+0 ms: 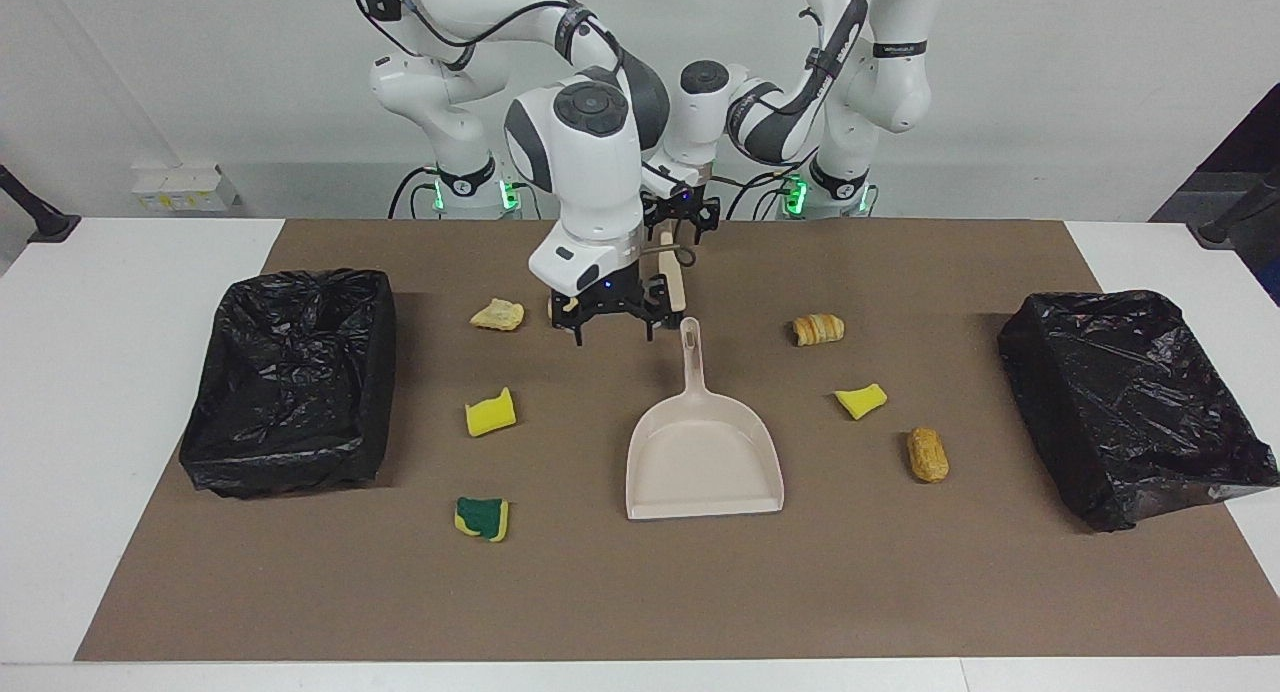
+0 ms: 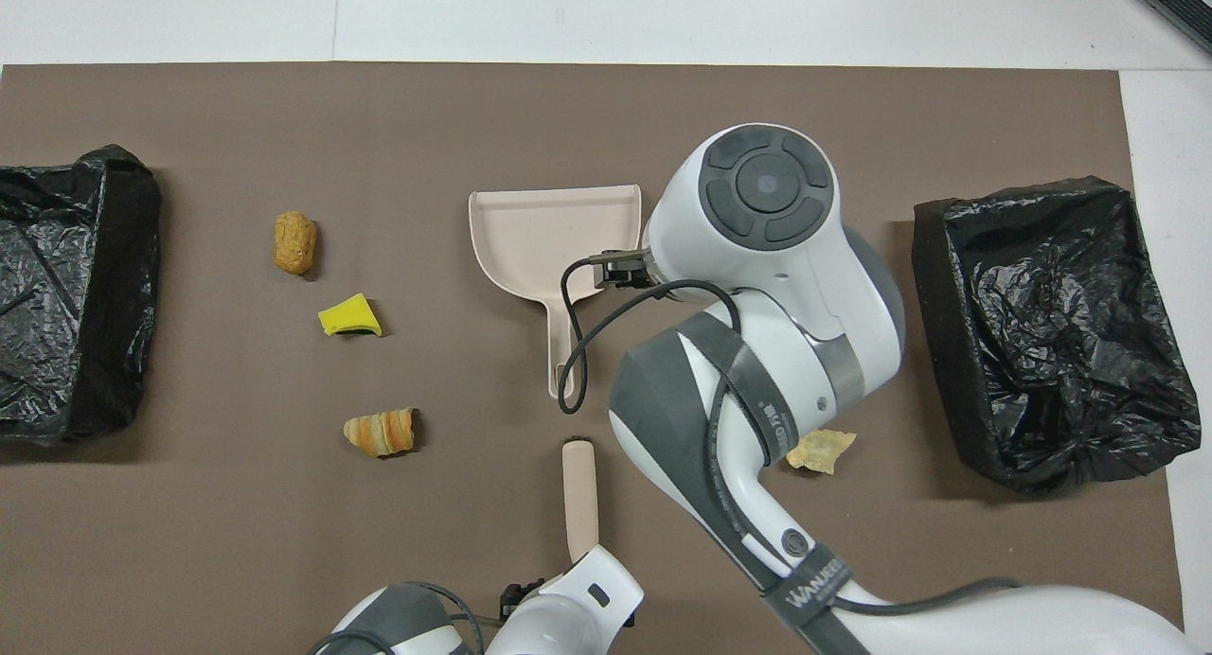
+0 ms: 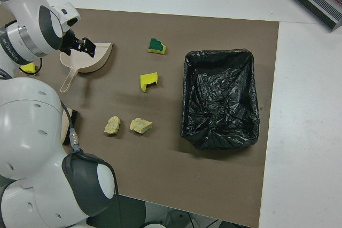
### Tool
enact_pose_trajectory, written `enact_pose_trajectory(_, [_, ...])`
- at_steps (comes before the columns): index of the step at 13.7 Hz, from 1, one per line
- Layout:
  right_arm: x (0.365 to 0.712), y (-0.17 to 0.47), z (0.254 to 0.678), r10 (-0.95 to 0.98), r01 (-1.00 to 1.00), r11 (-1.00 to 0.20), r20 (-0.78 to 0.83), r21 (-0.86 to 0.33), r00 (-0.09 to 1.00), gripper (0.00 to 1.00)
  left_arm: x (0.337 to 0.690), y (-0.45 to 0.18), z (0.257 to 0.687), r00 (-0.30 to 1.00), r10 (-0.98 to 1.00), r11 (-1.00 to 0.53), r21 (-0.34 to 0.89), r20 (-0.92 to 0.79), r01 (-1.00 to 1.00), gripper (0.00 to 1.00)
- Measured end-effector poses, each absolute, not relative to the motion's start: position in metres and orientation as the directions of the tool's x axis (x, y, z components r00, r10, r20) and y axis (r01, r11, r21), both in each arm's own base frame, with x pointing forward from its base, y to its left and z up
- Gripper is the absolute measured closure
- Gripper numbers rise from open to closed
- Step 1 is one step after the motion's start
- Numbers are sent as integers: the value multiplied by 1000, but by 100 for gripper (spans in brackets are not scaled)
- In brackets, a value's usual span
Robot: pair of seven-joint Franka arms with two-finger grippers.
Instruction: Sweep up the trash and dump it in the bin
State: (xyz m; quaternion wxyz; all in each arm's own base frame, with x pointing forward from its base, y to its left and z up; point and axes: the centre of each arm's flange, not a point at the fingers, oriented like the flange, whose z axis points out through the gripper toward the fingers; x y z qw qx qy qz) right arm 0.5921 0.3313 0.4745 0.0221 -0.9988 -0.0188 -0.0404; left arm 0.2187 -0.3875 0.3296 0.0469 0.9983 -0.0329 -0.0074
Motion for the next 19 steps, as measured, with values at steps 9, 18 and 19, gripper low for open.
enact_pose_trajectory(9, [583, 427, 376, 78, 83, -993, 69, -78, 995, 0, 213, -388, 328, 999, -39, -996, 75, -29, -37, 69])
enact_pose_trajectory(18, [548, 443, 336, 57, 57, -997, 11, -43, 998, 43, 214, -384, 334, 999, -6, -998, 65, -41, -4, 62])
enact_pose_trajectory(19, [550, 441, 339, 53, 53, -998, 16, -44, 998, 56, 214, -384, 335, 999, -1, -998, 65, -42, 2, 64])
